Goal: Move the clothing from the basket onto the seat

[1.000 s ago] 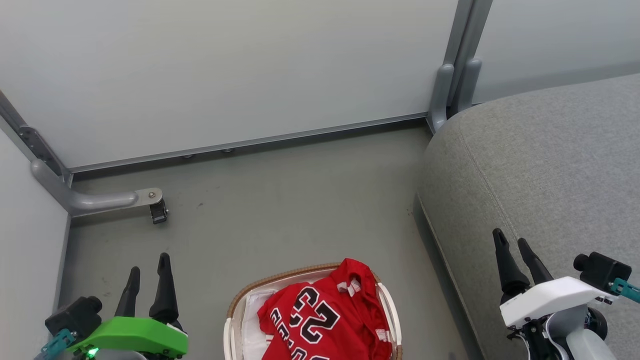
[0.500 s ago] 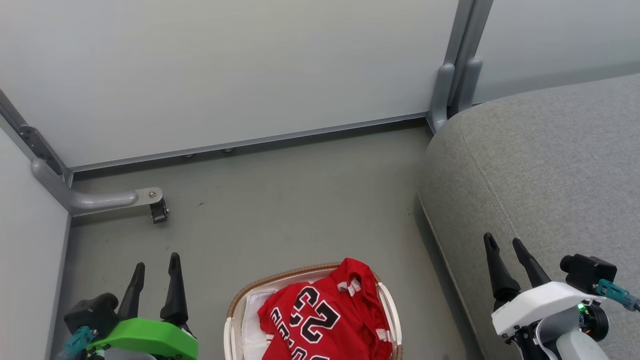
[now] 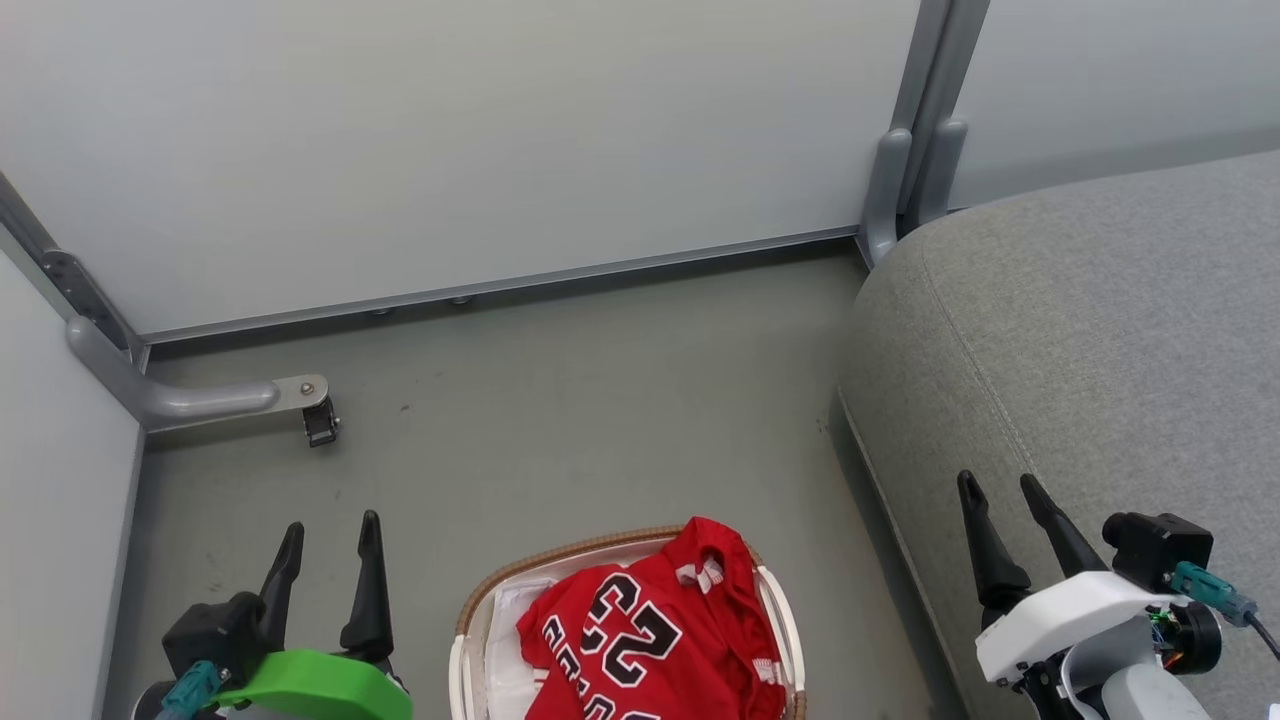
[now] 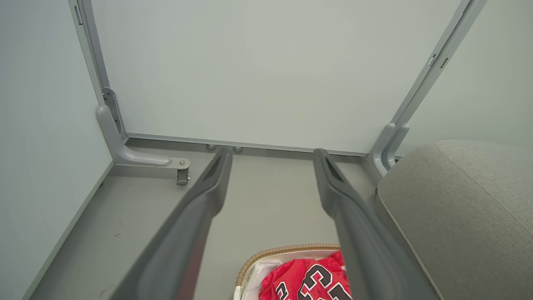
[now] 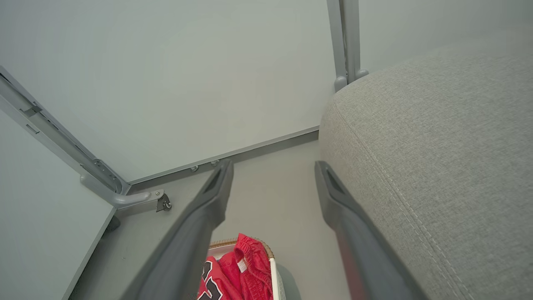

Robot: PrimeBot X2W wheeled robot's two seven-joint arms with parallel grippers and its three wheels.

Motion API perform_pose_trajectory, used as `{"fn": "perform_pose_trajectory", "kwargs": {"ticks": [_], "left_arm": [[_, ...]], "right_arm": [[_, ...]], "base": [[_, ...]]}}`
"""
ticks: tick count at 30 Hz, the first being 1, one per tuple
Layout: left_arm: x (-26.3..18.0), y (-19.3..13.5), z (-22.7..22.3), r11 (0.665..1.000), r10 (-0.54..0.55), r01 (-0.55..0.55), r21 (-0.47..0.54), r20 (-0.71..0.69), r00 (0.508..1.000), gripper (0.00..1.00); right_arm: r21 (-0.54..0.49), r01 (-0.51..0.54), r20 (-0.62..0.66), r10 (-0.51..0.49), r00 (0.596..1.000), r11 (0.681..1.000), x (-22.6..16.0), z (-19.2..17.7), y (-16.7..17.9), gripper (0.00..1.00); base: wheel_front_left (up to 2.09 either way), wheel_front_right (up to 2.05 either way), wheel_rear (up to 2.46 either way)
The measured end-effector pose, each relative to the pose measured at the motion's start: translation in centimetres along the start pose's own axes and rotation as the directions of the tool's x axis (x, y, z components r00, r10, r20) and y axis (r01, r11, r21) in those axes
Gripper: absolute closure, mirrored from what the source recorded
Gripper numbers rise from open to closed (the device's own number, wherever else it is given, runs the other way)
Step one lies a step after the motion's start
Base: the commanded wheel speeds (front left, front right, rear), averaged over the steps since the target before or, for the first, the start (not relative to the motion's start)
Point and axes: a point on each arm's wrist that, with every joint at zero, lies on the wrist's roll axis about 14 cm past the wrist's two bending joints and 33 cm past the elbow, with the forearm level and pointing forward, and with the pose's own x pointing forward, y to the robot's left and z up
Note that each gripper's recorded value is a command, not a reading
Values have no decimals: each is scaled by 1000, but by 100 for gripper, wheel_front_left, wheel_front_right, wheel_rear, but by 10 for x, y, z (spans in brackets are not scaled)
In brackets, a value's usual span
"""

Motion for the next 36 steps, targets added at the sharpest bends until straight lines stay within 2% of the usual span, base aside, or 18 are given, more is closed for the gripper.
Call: {"fn": "perform_pose_trajectory", "kwargs": {"ticks": [17,23,28,36], "left_arm": [[-4,-8,-6,989,-41,42,139,-8,999,0],[-9,-15,-25,983,-70,79,163,-62,996,0],[-9,-34,-58,981,-122,144,131,-160,979,0],[32,-81,-97,945,-275,312,101,-277,921,0]], "right_arm": [[-143,-42,-7,41,999,989,-2,-4,6,0],[-194,-55,-26,51,998,979,-4,-10,6,0],[-240,-82,-27,78,997,967,3,-9,9,0],[-317,-122,90,157,983,940,55,31,19,0]], "base": [[0,0,0],[0,0,0],[0,0,0],[0,0,0]]}}
